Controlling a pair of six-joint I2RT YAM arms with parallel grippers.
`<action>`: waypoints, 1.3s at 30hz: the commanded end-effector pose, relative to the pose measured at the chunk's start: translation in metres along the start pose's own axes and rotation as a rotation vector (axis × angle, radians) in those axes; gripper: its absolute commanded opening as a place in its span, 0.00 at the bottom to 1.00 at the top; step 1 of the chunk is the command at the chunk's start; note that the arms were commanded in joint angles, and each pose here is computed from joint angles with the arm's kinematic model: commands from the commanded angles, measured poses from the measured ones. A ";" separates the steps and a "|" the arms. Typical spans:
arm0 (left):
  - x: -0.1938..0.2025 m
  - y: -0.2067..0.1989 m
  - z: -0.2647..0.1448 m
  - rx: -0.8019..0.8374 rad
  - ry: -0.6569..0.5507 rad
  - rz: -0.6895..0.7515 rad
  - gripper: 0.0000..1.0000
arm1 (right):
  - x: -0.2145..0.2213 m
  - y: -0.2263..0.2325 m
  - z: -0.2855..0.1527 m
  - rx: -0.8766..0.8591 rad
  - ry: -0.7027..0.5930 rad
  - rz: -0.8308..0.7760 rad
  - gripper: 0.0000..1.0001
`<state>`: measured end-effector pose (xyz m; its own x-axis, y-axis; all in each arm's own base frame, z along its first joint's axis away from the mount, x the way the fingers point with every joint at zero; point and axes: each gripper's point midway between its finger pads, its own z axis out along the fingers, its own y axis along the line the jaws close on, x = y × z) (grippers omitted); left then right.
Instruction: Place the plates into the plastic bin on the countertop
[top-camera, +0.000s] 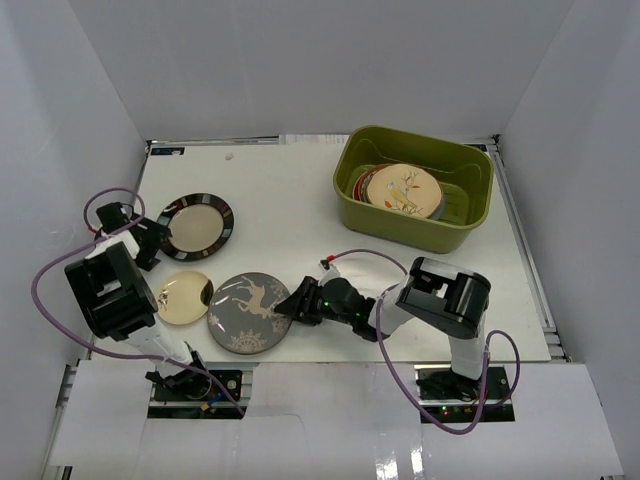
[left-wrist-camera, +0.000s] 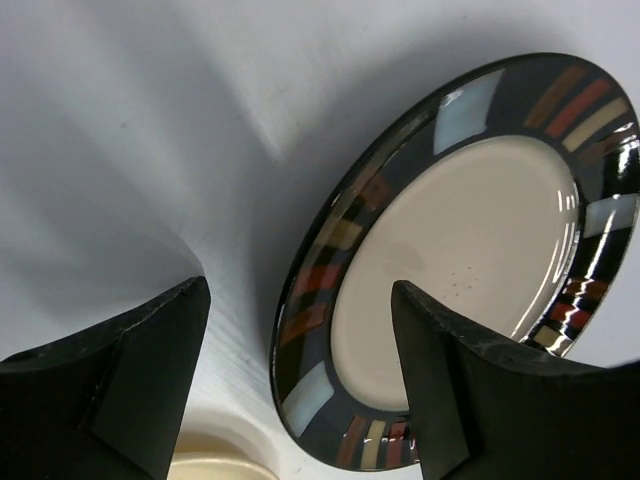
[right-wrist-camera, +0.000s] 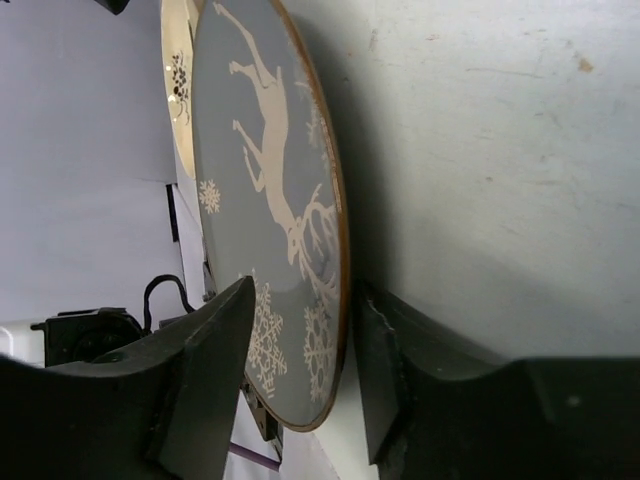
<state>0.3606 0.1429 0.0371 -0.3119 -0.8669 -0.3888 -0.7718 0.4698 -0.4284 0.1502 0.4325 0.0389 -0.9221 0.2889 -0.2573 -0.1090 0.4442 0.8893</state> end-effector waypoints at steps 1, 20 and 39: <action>-0.005 -0.019 0.003 0.108 0.017 0.026 0.83 | 0.003 -0.024 0.002 0.046 0.013 0.042 0.49; 0.016 -0.026 0.026 0.257 0.036 -0.066 0.39 | -0.076 0.081 -0.113 -0.194 -0.210 -0.182 0.08; 0.016 -0.066 -0.007 0.540 0.064 -0.197 0.00 | -0.370 0.142 -0.331 -0.106 -0.890 -0.237 0.08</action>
<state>0.3992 0.1071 0.0341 -0.2416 -0.9424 -0.2311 -0.5260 0.3274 -0.7849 0.3399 0.1144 0.3652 -0.2176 0.7558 -0.6175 -0.2843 0.5562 0.7809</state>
